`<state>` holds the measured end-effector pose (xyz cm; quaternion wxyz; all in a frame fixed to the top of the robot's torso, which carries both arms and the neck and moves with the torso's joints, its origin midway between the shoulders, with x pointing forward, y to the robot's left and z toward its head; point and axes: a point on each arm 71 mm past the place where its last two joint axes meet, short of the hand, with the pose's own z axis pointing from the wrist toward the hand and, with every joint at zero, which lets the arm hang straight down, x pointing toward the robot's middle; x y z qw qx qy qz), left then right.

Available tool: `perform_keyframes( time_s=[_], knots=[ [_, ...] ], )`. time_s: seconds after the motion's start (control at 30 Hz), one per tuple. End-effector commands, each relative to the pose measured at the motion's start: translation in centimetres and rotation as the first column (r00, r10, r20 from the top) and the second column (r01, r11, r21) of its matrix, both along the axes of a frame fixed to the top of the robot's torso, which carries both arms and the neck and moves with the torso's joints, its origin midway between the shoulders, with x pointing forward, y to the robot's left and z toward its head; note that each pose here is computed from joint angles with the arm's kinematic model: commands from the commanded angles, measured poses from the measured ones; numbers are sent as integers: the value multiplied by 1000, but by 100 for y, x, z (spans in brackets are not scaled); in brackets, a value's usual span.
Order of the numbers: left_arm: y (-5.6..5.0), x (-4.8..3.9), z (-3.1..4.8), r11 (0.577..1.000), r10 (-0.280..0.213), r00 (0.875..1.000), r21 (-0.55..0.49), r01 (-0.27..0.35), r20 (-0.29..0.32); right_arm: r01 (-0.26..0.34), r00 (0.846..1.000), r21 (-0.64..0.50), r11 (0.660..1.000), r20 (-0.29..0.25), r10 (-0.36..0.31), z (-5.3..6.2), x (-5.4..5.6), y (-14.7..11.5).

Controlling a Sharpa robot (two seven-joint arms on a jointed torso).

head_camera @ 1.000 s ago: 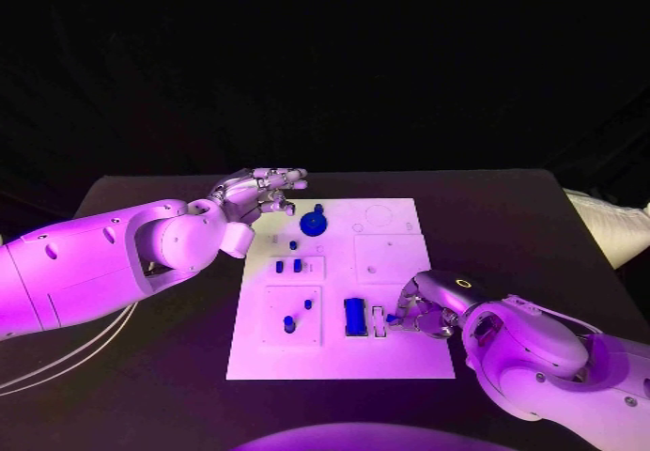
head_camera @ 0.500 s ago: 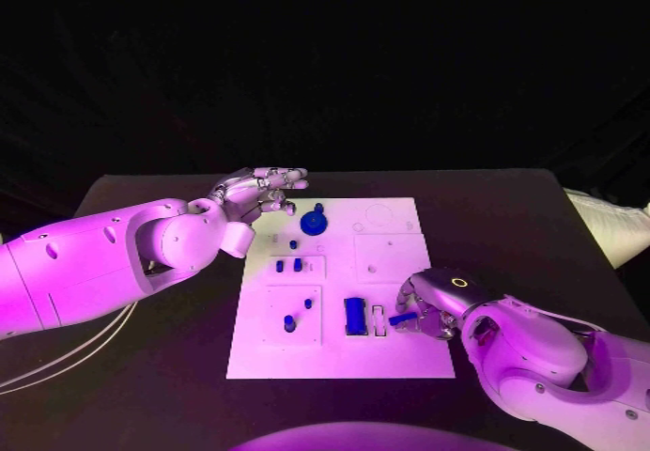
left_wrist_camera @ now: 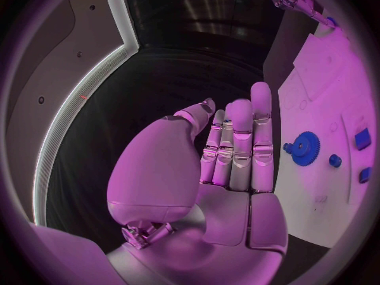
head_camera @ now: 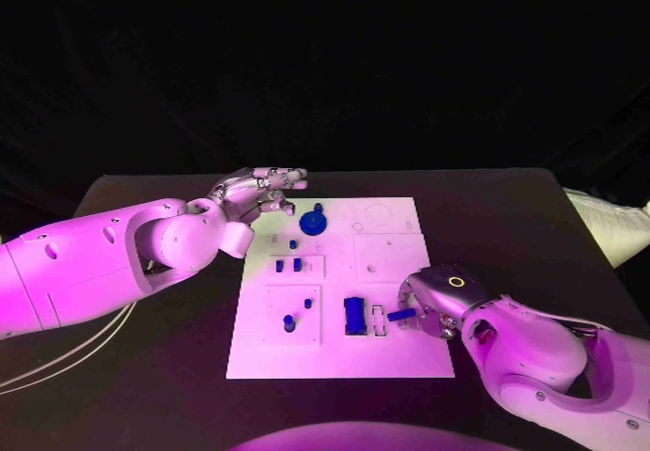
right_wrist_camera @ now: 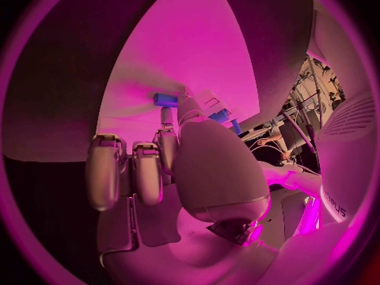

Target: Assemble the parts on the task board

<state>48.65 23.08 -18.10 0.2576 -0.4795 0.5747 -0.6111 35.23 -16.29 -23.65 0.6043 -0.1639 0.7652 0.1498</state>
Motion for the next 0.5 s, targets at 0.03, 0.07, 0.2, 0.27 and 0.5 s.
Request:
perform_keyframes(
  time_s=[0.03, 0.07, 0.2, 0.27, 0.5],
  knots=[
    [-21, -6, 11, 1000, -21, 1000, -7, 21, 9, -12, 1000, -60, 998, -15, 11, -51, -13, -15],
    [-22, -6, 11, 1000, -21, 1000, -7, 21, 9, -12, 1000, -61, 998, -19, 11, -54, -13, -14],
    [-26, -6, 11, 1000, -21, 1000, -7, 22, 9, -11, 999, -61, 998, -45, 8, -74, -12, -9],
    [-30, -6, 11, 1000, -22, 1000, -8, 22, 9, -11, 998, -61, 998, -64, 7, -90, -12, -4],
    [-38, -6, 9, 1000, -23, 1000, -6, 23, 8, -8, 992, -84, 996, -126, -3, -150, -5, -23]
  ],
)
